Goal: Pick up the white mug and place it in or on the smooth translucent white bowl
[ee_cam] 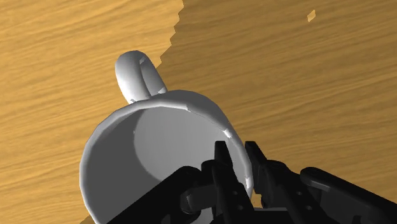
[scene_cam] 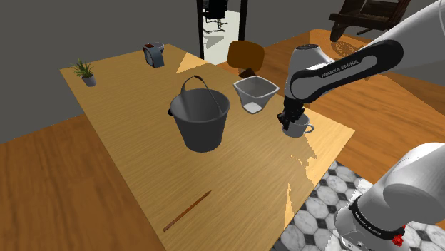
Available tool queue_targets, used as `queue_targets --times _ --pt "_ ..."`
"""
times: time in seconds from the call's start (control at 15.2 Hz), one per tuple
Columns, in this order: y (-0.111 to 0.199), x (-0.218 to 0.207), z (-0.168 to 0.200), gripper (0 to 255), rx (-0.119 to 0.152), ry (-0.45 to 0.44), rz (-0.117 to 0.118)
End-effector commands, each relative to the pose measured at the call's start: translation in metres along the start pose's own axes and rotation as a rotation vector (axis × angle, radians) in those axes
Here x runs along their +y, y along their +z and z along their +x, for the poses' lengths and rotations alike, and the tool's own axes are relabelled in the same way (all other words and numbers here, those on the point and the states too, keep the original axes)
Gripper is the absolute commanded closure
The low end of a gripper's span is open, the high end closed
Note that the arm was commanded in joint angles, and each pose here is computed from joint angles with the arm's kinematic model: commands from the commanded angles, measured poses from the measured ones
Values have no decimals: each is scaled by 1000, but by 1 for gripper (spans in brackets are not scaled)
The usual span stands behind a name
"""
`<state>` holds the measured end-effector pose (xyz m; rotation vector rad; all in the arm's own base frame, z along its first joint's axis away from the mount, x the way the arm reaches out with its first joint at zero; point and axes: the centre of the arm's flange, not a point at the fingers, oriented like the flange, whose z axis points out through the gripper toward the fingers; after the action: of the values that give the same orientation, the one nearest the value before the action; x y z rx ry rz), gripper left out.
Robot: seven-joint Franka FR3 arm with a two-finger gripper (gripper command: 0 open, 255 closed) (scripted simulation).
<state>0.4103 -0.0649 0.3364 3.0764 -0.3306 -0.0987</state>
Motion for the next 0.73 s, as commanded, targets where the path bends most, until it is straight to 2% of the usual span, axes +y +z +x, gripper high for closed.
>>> queue_targets --times 0.0,0.4,0.66 --pt "0 0 0 255 0 0 0" --pt "0 0 0 255 0 0 0" --pt "-21 1 -1 255 0 0 0"
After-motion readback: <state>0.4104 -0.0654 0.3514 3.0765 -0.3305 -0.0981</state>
